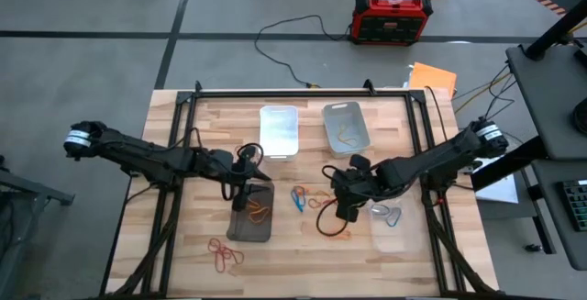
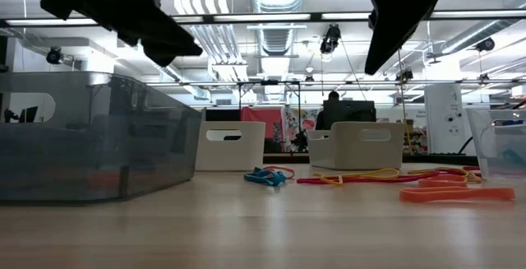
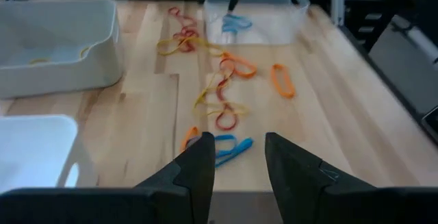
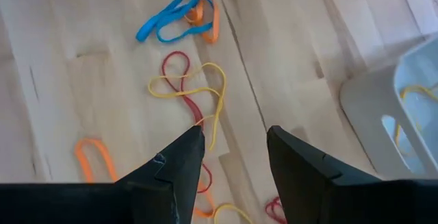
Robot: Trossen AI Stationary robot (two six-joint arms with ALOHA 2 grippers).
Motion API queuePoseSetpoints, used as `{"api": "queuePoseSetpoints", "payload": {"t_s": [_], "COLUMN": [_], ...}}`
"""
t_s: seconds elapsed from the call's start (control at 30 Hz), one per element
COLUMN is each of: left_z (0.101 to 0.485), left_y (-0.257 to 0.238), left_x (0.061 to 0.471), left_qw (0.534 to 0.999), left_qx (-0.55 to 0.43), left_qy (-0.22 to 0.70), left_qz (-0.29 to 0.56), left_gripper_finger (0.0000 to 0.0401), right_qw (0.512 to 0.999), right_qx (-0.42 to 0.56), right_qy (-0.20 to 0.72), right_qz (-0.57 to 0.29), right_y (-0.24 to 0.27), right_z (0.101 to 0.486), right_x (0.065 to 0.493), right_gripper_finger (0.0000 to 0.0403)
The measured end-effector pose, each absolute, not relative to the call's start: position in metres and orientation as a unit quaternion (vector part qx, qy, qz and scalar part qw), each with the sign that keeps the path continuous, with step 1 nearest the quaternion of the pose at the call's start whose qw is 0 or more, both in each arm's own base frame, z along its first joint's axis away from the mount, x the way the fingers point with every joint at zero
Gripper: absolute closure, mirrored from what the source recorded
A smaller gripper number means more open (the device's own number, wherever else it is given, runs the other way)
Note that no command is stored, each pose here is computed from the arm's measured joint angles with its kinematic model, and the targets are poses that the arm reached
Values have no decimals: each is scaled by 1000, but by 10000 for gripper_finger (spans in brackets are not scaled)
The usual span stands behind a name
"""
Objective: Sort rubber bands into baskets
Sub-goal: Put the yellow rubber band into the gray bin
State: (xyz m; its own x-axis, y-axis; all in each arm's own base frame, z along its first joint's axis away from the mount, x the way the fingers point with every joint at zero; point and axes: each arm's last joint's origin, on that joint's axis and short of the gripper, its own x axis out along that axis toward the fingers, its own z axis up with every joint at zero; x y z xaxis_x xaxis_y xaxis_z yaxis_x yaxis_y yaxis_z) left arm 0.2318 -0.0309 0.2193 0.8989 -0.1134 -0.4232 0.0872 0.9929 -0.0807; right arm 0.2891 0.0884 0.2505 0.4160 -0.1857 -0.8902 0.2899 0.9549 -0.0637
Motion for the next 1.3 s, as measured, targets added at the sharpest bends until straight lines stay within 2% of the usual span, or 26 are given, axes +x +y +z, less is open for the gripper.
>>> {"api": "queuePoseSetpoints", "payload": {"t_s": [0.47, 0.73, 1.07, 1.3], "left_z": [219, 234, 241, 241], "left_y": [-38, -42, -39, -36], "left_x": [245, 247, 240, 236], "left_qw": [974, 960, 931, 919], "left_qx": [-44, -37, -10, 26], "left_qy": [213, 270, 364, 394], "left_qz": [-59, -60, -24, -2], "left_gripper_finger": [287, 287, 287, 287], "right_qw": [892, 906, 895, 873], "right_qx": [-21, -39, -10, -6], "right_qy": [447, 419, 439, 479], "right_qz": [-60, -42, -75, -91], "right_y": [96, 96, 83, 75], "right_z": [243, 232, 209, 198], "right_x": [311, 313, 307, 299], "right_gripper_finger": [246, 253, 258, 257]}}
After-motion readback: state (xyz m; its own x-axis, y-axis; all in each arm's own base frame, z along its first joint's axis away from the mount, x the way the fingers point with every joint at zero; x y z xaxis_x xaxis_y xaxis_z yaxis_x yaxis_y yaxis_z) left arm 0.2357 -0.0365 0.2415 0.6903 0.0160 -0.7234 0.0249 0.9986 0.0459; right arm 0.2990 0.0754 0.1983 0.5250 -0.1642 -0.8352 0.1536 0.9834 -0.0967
